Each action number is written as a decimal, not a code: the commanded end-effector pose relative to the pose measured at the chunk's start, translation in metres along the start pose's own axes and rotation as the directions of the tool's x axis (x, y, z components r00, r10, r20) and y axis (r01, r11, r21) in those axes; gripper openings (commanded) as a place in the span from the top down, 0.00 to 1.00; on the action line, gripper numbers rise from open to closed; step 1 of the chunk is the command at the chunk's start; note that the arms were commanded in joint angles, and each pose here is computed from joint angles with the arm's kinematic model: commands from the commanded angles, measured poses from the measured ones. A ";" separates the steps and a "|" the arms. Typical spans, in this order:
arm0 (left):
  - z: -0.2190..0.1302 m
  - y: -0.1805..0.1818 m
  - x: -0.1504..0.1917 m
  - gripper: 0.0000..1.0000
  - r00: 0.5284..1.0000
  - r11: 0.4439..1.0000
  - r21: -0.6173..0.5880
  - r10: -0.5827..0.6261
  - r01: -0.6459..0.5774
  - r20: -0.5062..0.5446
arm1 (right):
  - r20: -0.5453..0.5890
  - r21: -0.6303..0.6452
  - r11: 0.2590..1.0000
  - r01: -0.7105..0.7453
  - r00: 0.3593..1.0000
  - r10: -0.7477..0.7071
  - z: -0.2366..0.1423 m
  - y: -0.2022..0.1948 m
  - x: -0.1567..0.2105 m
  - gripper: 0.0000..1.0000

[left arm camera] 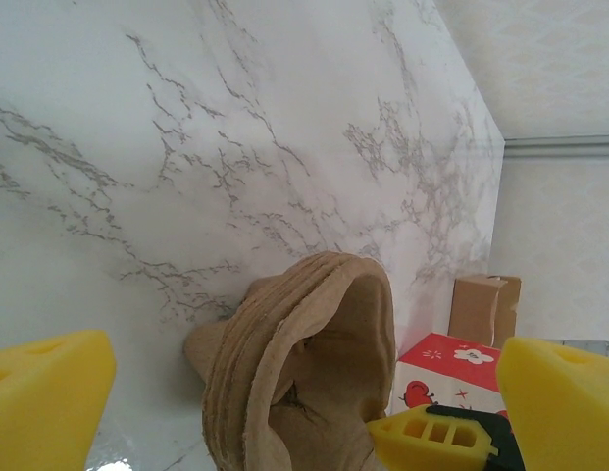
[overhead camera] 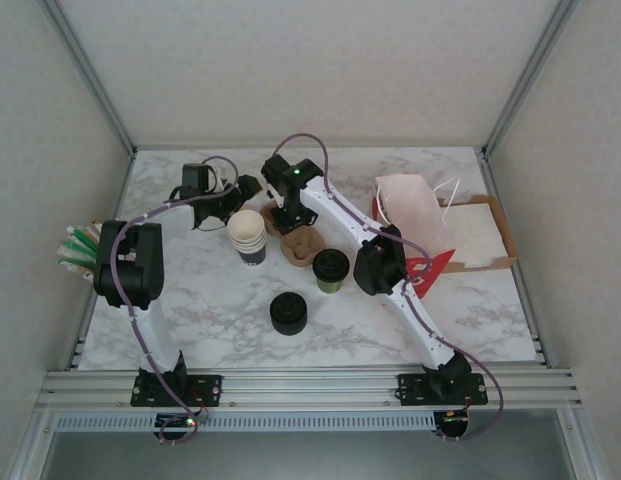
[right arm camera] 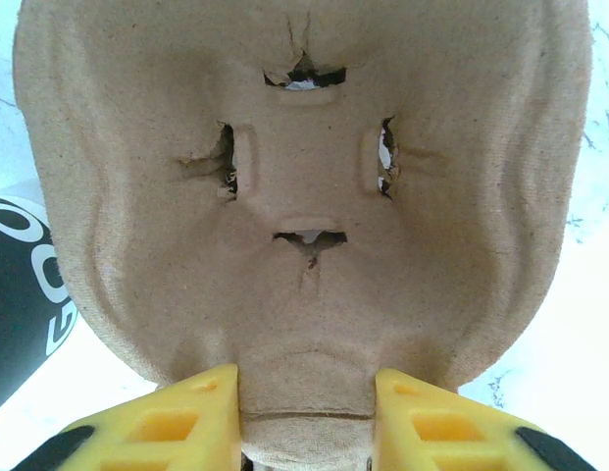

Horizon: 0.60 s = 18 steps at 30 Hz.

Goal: Pack the takeout coffee

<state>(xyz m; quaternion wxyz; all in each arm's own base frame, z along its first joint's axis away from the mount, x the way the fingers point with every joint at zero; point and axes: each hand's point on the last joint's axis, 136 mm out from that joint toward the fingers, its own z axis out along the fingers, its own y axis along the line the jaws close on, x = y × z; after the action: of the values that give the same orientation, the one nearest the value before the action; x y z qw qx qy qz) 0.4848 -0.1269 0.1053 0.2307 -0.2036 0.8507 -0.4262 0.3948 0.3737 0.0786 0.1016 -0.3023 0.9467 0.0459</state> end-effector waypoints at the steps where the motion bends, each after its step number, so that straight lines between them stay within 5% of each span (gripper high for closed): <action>1: -0.013 -0.017 -0.003 0.00 0.999 0.998 0.049 0.040 -0.040 0.013 | 0.030 0.009 1.000 -0.005 1.000 0.005 -0.016 0.001 -0.004 0.68; 18: -0.013 -0.031 -0.002 0.00 0.999 0.993 0.110 0.039 -0.039 0.002 | 0.057 -0.058 0.993 -0.107 0.992 0.111 -0.035 -0.018 -0.010 0.73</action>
<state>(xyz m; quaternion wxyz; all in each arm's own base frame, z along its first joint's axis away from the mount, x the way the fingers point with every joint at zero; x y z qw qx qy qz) 0.4823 -0.1336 0.1143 0.2303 -0.1897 0.8421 -0.4493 0.4048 0.3609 0.0816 0.0953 -0.2667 0.9570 0.0620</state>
